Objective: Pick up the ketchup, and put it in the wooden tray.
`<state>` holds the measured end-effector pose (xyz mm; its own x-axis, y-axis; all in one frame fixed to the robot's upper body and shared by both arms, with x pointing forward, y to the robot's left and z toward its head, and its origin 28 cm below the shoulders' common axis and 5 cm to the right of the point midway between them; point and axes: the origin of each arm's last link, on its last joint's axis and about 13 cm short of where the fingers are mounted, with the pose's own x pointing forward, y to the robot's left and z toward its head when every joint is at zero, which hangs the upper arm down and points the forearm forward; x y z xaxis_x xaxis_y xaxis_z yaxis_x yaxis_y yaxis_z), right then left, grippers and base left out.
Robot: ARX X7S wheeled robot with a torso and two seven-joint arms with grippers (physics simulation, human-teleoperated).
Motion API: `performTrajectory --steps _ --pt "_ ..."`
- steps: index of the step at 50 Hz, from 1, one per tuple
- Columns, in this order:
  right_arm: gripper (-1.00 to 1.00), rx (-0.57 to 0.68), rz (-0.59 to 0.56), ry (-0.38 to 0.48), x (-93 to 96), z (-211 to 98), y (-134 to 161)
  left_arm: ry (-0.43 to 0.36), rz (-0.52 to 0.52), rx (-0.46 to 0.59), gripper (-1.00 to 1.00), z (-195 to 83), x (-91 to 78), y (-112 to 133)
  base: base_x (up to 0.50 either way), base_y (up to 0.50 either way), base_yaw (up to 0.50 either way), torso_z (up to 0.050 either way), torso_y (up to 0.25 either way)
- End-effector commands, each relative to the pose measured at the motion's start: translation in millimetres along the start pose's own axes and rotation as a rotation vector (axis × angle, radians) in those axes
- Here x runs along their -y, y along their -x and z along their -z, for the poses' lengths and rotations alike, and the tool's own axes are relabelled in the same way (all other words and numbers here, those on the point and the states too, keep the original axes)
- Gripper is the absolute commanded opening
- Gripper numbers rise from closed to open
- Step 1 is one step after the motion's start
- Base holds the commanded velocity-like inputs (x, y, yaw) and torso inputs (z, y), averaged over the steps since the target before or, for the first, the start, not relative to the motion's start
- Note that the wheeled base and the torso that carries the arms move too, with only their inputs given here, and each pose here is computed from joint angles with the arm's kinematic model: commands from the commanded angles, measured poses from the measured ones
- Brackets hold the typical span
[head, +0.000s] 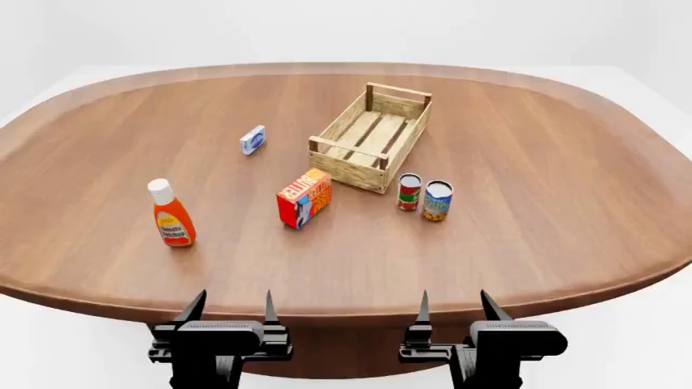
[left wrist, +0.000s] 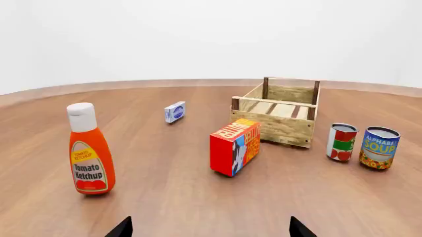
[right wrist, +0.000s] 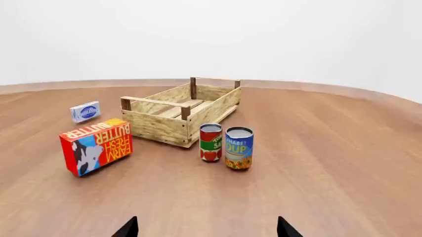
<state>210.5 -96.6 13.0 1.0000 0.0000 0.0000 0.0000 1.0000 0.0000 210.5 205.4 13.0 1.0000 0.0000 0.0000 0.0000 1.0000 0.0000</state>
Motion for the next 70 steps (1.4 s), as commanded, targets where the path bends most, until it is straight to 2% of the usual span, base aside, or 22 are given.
performTrajectory --steps 1,8,16,35,41,50,55,58,70 --pt "1.0 0.0 0.002 0.0 -0.6 -0.4 -0.5 0.001 0.002 0.001 1.0 0.0 0.0 0.1 0.0 0.0 0.0 0.0 0.0" --pt "1.0 0.004 0.009 -0.015 -1.1 -2.6 -2.9 0.013 0.006 0.027 1.0 -1.9 0.1 0.3 0.0 0.0 0.0 0.0 0.0" --pt "1.0 0.02 -0.025 0.018 -1.0 -8.1 -3.7 0.027 0.0 0.016 1.0 -3.1 0.0 -1.1 0.0 -0.01 0.0 0.0 0.0" --pt "1.0 0.024 -0.065 0.025 3.4 -24.7 -12.1 0.054 -0.01 0.021 1.0 -12.5 -0.1 -5.8 0.0 -0.49 0.0 0.0 0.0" --pt "1.0 0.025 -0.073 0.055 7.0 -34.3 -19.8 0.062 -0.001 0.032 1.0 -24.2 -2.7 -13.5 0.0 -0.5 0.0 0.0 0.0" --pt "1.0 0.008 -0.124 0.089 14.9 -59.3 -38.5 0.059 0.029 0.067 1.0 -54.3 -15.5 -40.2 0.01 -0.48 0.0 0.0 0.0" --pt "1.0 0.012 -0.16 0.079 18.7 -77.7 -49.6 0.05 0.035 0.063 1.0 -67.7 -23.6 -51.5 0.0 -0.01 0.0 0.0 0.0" --pt "1.0 0.015 -0.175 0.07 20.8 -89.5 -57.2 0.041 0.027 0.095 1.0 -77.0 -26.4 -59.2 0.0 0.0 0.0 0.0 0.0" --pt "1.0 0.052 -0.214 0.1 32.3 -125.6 -70.1 0.027 0.024 0.133 1.0 -101.8 -29.2 -79.8 0.02 0.0 0.01 0.0 0.0"
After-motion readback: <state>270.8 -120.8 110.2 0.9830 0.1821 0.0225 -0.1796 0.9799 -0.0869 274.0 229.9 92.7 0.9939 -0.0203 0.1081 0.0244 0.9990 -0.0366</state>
